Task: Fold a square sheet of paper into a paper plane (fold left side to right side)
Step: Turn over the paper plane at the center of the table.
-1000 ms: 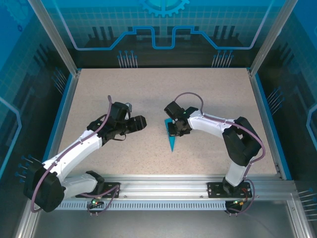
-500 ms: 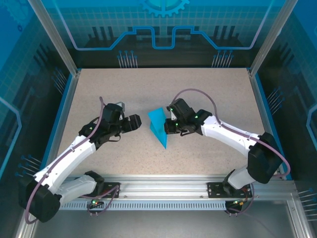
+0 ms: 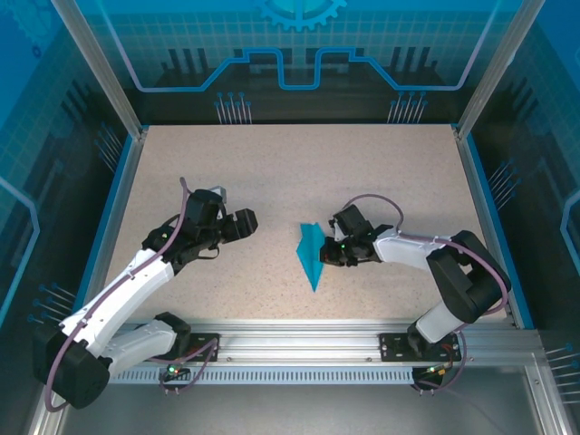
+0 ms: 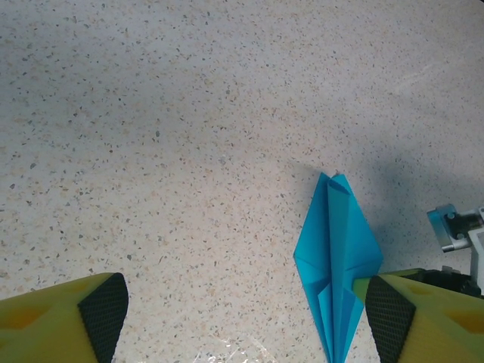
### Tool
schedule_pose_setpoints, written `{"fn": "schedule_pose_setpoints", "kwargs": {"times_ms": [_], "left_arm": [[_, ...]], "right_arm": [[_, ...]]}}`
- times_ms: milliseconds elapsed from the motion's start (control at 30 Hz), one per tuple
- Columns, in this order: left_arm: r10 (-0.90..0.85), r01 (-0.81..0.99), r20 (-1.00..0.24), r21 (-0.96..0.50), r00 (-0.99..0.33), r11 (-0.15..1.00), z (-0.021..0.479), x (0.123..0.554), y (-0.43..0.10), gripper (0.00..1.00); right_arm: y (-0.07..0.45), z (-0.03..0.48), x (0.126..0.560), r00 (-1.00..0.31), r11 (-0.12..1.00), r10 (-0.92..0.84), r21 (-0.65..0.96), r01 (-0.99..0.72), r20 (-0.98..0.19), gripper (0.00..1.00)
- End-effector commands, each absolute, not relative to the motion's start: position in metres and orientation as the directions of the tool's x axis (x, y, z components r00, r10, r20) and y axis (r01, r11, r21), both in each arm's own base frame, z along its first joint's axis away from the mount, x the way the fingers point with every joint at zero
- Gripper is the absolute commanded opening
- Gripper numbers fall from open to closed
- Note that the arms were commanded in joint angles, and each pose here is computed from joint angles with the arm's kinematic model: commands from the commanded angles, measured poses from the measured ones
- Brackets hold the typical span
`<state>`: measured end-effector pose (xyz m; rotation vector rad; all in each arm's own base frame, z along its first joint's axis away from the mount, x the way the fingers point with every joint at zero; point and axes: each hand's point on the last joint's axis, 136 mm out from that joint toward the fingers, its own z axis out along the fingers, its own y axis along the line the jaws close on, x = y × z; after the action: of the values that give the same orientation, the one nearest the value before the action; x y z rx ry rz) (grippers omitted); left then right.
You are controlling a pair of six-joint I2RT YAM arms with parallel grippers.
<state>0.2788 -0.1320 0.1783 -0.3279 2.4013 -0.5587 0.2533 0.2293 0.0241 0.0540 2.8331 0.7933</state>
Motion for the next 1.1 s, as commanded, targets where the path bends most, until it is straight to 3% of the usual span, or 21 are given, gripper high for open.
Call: {"fn": "schedule_pose_setpoints", "kwargs": {"times_ms": [0, 333, 500, 733, 967, 1067], "left_arm": [[-0.373, -0.109, -0.534, -0.461, -0.759, 0.881, 0.178, 0.277, -0.126, 0.86], [-0.375, -0.113, -0.529, -0.461, -0.761, 0.88, 0.177, 0.278, -0.127, 0.87], [-0.372, -0.113, -0.532, -0.457, -0.76, 0.883, 0.178, 0.279, -0.126, 0.88], [-0.364, -0.105, -0.545, -0.448, -0.755, 0.888, 0.181, 0.279, -0.125, 0.9], [-0.37, -0.093, -0.557, -0.462, -0.744, 0.882, 0.185, 0.281, -0.126, 0.97], [-0.363, -0.091, -0.555, -0.456, -0.748, 0.885, 0.185, 0.281, -0.127, 0.97]], "right_arm": [[0.218, 0.025, 0.257, -0.974, 0.862, 0.092, 0.506, -0.025, -0.205, 0.04], [0.175, 0.029, 0.255, -0.976, 0.965, 0.058, 0.26, 0.002, -0.208, 0.14], [0.176, 0.05, 0.255, -0.968, 0.964, 0.045, 0.265, -0.023, -0.248, 0.28], [0.185, 0.083, 0.239, -0.957, 0.953, -0.029, 0.282, -0.114, -0.289, 0.4], [0.209, 0.063, 0.22, -0.969, 0.94, -0.138, 0.28, -0.193, -0.204, 0.59], [0.22, 0.062, 0.227, -0.969, 0.936, -0.145, 0.291, -0.2, -0.202, 0.61]]}}
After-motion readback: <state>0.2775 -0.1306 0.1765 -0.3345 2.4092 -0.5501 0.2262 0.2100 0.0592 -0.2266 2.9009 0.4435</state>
